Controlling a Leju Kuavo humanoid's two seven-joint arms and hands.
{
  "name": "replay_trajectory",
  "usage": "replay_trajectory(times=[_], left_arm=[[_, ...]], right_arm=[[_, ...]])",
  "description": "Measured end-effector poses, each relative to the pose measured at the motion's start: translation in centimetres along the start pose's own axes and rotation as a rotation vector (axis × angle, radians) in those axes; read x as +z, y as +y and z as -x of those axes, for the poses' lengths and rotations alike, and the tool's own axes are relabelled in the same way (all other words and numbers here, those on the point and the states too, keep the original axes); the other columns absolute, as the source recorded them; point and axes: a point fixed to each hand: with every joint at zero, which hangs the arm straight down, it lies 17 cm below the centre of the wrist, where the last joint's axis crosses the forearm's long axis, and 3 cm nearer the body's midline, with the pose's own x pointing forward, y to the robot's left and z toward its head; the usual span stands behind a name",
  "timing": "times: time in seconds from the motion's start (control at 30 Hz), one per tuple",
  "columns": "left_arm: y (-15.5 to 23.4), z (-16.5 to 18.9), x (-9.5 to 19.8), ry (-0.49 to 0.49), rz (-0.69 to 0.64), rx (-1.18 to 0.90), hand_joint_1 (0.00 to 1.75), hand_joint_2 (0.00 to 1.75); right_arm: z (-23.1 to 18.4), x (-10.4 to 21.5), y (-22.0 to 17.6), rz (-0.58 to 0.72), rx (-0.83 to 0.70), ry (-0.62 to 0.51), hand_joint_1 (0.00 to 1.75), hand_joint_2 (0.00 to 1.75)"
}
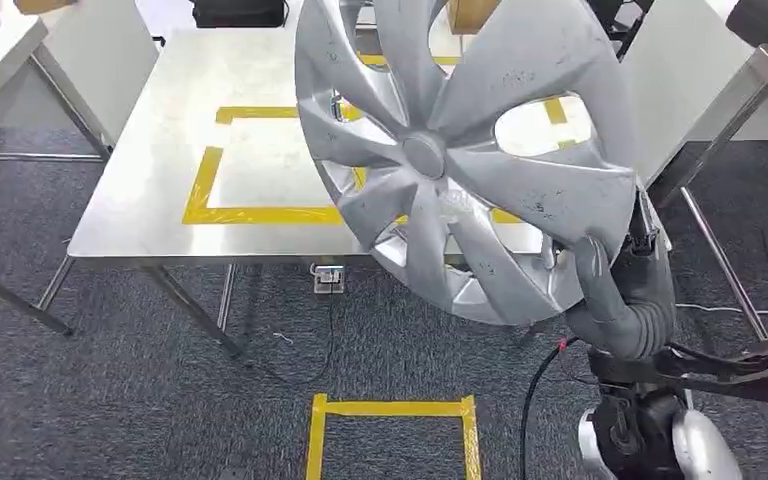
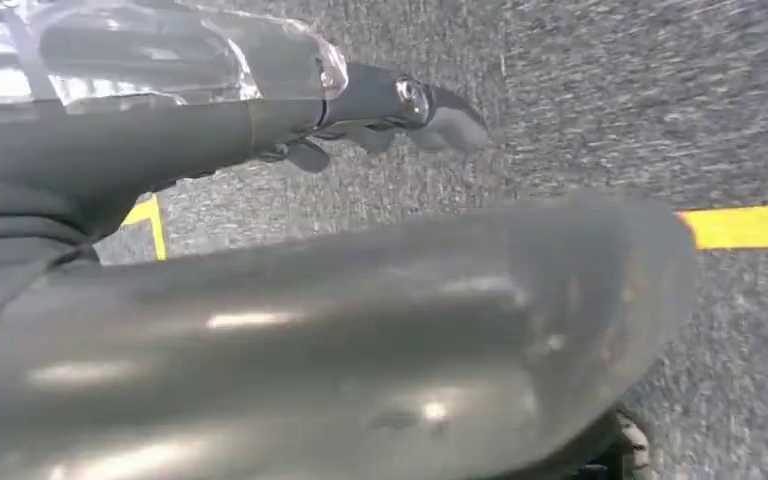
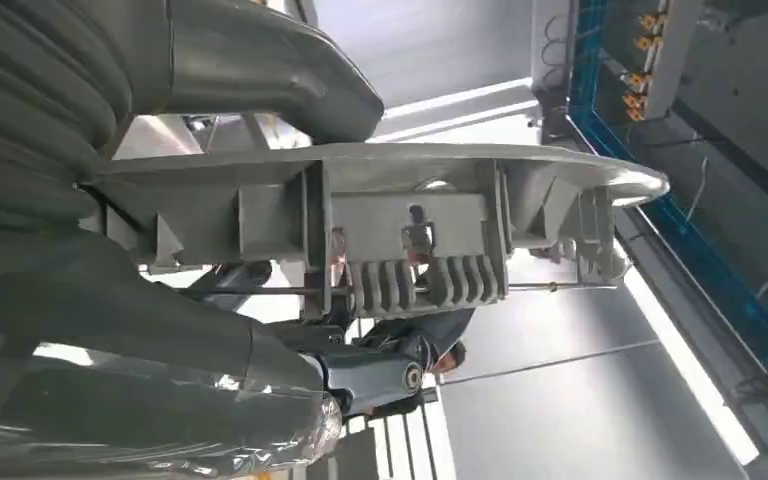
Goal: Take the parts from the cabinet and place them on the table.
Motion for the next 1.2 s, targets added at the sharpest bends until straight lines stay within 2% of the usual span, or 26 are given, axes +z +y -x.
replay_trajectory(times=[1.2], left_arm=[[-0.02, 0.39, 0.02, 0.008, 0.000, -0.003, 0.00, 0.00]], right_arm=[[0.32, 0.20, -0.19, 0.014, 0.004, 0.009, 1.75, 1.75]])
